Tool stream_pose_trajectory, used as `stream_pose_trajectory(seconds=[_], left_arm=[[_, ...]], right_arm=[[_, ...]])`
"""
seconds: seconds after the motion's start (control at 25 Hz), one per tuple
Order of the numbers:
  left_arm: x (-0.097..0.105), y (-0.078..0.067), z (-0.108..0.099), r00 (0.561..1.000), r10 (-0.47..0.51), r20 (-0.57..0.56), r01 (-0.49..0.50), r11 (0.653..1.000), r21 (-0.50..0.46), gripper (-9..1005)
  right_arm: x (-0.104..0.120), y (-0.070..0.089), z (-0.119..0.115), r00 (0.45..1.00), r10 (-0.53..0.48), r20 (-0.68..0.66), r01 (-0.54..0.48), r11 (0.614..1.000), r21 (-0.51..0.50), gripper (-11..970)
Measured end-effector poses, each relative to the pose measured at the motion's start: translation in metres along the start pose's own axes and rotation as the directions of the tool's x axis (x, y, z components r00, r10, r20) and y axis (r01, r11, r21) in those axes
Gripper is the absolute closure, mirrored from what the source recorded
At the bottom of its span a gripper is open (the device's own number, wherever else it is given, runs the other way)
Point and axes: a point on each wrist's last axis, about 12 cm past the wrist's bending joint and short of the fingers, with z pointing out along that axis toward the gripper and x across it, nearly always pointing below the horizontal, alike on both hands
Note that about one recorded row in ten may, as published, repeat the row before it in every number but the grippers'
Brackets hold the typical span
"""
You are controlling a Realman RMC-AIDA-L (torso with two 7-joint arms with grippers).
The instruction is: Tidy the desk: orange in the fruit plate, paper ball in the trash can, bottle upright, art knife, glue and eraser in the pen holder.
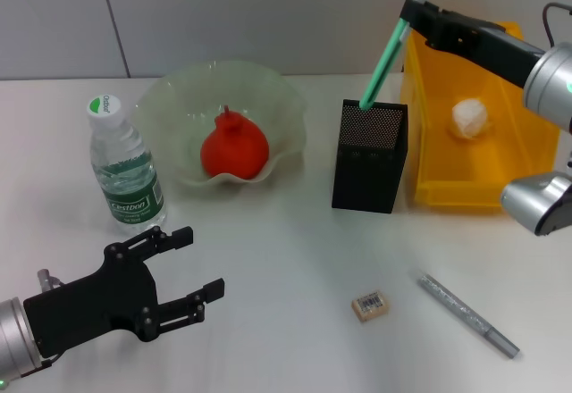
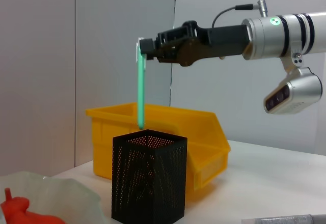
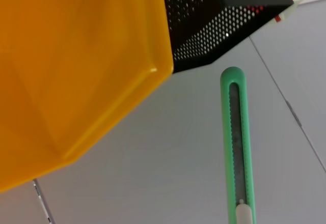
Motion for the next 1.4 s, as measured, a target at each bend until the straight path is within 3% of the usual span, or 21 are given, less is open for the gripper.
stream_pose_trajectory(seconds=[0.68, 1.4], left_arm=[[-0.001, 0.001, -0.001, 0.999, 0.035, -0.002, -0.035, 0.999, -0.002, 183], [0.001, -0.002, 0.000, 0.996, 0.085, 0.004, -0.085, 0.996, 0.001, 184]], right_arm=[[-0.018, -0.002, -0.014, 0.999, 0.015, -0.045, -0.015, 1.000, 0.011, 728], [-0.033, 0.007, -0.023, 0.999, 0.026, -0.024, -0.027, 0.998, -0.054, 654]])
